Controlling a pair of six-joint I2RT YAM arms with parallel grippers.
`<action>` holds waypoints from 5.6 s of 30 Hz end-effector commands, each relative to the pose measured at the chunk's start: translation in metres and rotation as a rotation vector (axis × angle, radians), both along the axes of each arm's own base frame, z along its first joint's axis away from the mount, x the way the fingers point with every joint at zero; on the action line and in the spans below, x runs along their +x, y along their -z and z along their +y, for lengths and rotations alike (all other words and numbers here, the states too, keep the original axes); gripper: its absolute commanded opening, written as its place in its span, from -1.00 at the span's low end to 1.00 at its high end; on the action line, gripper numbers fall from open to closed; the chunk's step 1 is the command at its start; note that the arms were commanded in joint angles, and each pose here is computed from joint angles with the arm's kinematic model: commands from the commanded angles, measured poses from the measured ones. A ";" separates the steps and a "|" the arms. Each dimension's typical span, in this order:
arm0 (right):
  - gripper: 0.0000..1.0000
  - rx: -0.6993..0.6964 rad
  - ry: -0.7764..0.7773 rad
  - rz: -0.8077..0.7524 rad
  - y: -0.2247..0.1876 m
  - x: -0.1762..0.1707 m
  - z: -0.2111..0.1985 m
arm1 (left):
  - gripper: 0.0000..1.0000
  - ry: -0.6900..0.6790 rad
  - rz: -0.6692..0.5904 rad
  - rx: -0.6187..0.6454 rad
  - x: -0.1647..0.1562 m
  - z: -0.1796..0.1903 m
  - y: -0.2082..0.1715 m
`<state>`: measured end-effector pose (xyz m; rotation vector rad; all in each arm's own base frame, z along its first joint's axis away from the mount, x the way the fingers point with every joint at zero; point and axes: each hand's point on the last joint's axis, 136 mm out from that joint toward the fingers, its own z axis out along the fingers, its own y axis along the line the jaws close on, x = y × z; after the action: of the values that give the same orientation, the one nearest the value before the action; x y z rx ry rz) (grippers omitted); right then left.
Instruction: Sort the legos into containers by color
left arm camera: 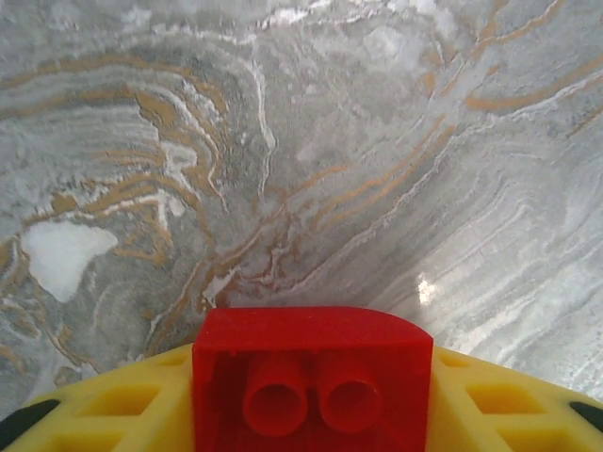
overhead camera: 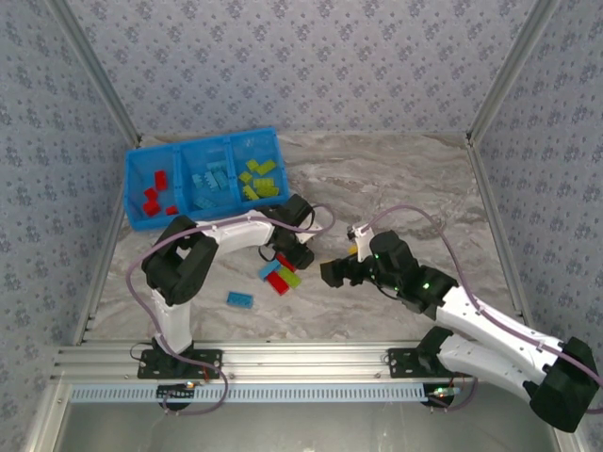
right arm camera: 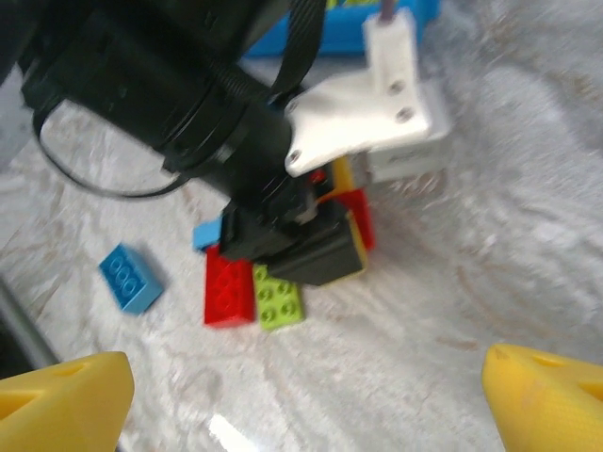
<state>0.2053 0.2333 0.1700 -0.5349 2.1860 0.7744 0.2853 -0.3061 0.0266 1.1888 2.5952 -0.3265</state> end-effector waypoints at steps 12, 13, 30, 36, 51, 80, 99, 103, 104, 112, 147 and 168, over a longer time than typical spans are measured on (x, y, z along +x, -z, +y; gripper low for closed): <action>0.93 -0.041 -0.138 0.055 0.001 -0.025 0.009 | -0.32 -0.207 -0.364 -0.192 0.051 0.015 -0.124; 0.92 -0.041 -0.133 0.048 0.000 -0.024 0.009 | -0.31 -0.256 -0.402 -0.214 0.059 0.027 -0.142; 0.94 -0.008 -0.104 0.010 -0.002 -0.019 0.006 | -0.28 -1.414 -0.493 -0.233 0.173 0.376 -0.194; 0.94 -0.007 -0.071 -0.002 -0.002 -0.020 -0.003 | -0.17 -1.440 -0.316 -0.153 0.195 0.396 -0.155; 0.90 -0.052 -0.074 -0.021 -0.017 0.001 0.023 | 0.35 -1.357 -0.476 -0.387 0.147 0.328 -0.231; 0.11 -0.472 -0.220 0.129 0.143 0.017 0.106 | 0.99 0.381 -0.534 -0.318 -0.059 0.120 -0.168; 0.25 -0.333 -0.262 0.124 0.122 0.014 0.137 | 0.98 0.380 -0.519 -0.325 -0.056 0.117 -0.165; 0.20 -0.387 -0.227 0.133 0.140 0.022 0.136 | 0.99 0.378 -0.521 -0.324 -0.056 0.118 -0.165; 0.19 -0.413 -0.217 0.135 0.146 0.024 0.134 | 0.98 0.378 -0.522 -0.324 -0.056 0.118 -0.165; -0.10 -0.545 -0.189 0.132 0.168 0.022 0.120 | 0.99 0.377 -0.525 -0.321 -0.056 0.119 -0.166; 0.23 -0.181 0.131 -0.169 -0.007 0.262 0.174 | 0.98 -0.655 -0.674 -0.220 0.054 0.250 -0.206; 0.88 -0.079 -0.164 0.023 -0.042 0.025 0.049 | 0.95 -0.358 -0.324 -0.250 0.010 0.143 -0.179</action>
<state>0.2706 0.3036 0.2538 -0.7058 2.0562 0.7612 0.3225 -0.1237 0.2077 0.4800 2.2470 -0.2532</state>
